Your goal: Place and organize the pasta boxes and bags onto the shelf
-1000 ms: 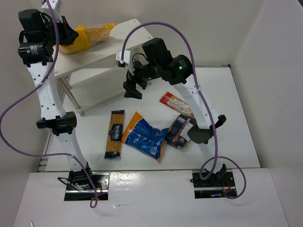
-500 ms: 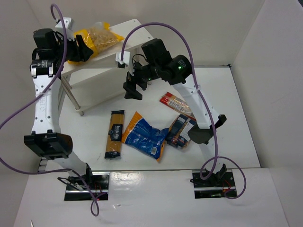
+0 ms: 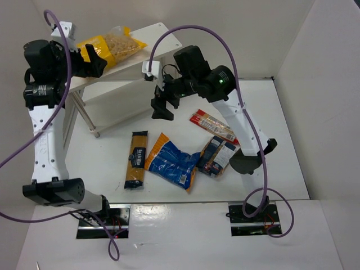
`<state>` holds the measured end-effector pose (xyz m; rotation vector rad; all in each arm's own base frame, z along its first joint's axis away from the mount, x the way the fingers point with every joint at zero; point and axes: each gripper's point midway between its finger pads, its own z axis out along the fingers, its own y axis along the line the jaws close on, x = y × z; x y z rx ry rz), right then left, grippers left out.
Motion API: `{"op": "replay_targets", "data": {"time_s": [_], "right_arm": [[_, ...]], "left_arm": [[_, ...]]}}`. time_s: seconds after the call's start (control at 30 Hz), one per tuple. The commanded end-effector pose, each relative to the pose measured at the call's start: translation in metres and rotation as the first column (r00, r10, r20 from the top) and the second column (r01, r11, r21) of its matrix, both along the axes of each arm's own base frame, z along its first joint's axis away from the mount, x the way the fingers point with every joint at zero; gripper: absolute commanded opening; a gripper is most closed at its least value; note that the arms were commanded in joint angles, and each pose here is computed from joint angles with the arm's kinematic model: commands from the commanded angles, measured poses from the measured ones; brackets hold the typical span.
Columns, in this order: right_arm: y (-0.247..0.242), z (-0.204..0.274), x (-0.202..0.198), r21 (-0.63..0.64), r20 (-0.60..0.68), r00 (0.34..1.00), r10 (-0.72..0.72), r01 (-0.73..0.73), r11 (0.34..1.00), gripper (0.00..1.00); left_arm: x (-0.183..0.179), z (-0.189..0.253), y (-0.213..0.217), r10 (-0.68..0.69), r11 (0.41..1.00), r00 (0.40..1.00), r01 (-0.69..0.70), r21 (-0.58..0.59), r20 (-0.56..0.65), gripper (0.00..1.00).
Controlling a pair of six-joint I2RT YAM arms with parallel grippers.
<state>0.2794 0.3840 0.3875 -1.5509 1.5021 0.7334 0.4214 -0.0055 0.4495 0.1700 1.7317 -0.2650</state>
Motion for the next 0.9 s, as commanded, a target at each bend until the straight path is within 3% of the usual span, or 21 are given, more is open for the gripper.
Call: {"op": "replay_targets", "data": {"time_s": [0.0,0.13,0.2,0.27,0.3,0.37,0.4,0.5,0.53,0.7,0.8,0.83,0.87], "right_arm": [[-0.022,0.054,-0.025,0.099,0.064,0.997,-0.039,0.033,0.995,0.99],[-0.043,0.084,-0.023,0.180,0.079,0.980,-0.185,0.168,0.969,0.99],[-0.051,0.068,-0.007,0.151,0.069,0.955,-0.289,0.276,0.949,0.99],[-0.067,0.091,-0.003,0.246,0.097,0.916,-0.389,0.356,0.901,0.99],[-0.075,0.062,0.011,0.182,0.100,0.882,-0.461,0.439,0.880,0.99],[-0.095,0.070,0.009,0.228,0.133,0.841,-0.524,0.489,0.842,0.99],[-0.108,0.040,0.022,0.168,0.125,0.807,-0.578,0.557,0.814,0.99],[-0.148,0.012,0.029,0.164,0.109,0.758,-0.643,0.625,0.763,0.99],[-0.173,0.004,0.041,0.167,0.095,0.707,-0.701,0.682,0.712,0.99],[-0.235,-0.066,0.039,0.093,0.029,0.581,-0.813,0.808,0.581,1.00],[-0.273,-0.112,0.050,0.016,-0.035,0.441,-0.897,0.898,0.441,1.00],[-0.299,-0.130,0.055,-0.018,-0.031,0.337,-0.941,0.941,0.338,1.00],[-0.311,-0.140,0.055,-0.038,-0.037,0.282,-0.959,0.958,0.283,1.00]], "left_arm": [[-0.046,0.056,0.000,0.012,0.998,0.989,-0.020,0.053,0.150,1.00],[-0.083,0.064,-0.004,0.015,0.995,0.983,-0.033,0.096,0.183,1.00],[-0.094,0.053,-0.016,-0.058,0.992,0.984,0.038,0.118,0.167,1.00],[-0.106,0.027,-0.032,-0.158,0.982,0.980,0.143,0.126,0.121,1.00],[-0.116,0.023,-0.038,-0.188,0.976,0.974,0.171,0.135,0.125,1.00],[-0.124,0.000,-0.044,-0.240,0.961,0.967,0.224,0.162,0.085,1.00],[-0.132,-0.021,-0.050,-0.281,0.949,0.959,0.270,0.163,0.045,1.00],[-0.142,-0.060,-0.053,-0.325,0.925,0.945,0.322,0.203,-0.016,1.00],[-0.146,-0.071,-0.055,-0.345,0.916,0.938,0.345,0.203,-0.036,1.00],[-0.154,-0.126,-0.059,-0.409,0.884,0.906,0.424,0.199,-0.112,1.00],[-0.157,-0.161,-0.059,-0.417,0.879,0.892,0.445,0.173,-0.175,1.00],[-0.156,-0.167,-0.059,-0.417,0.879,0.891,0.446,0.168,-0.181,1.00],[-0.153,-0.174,-0.056,-0.409,0.883,0.893,0.439,0.165,-0.186,1.00]]}}
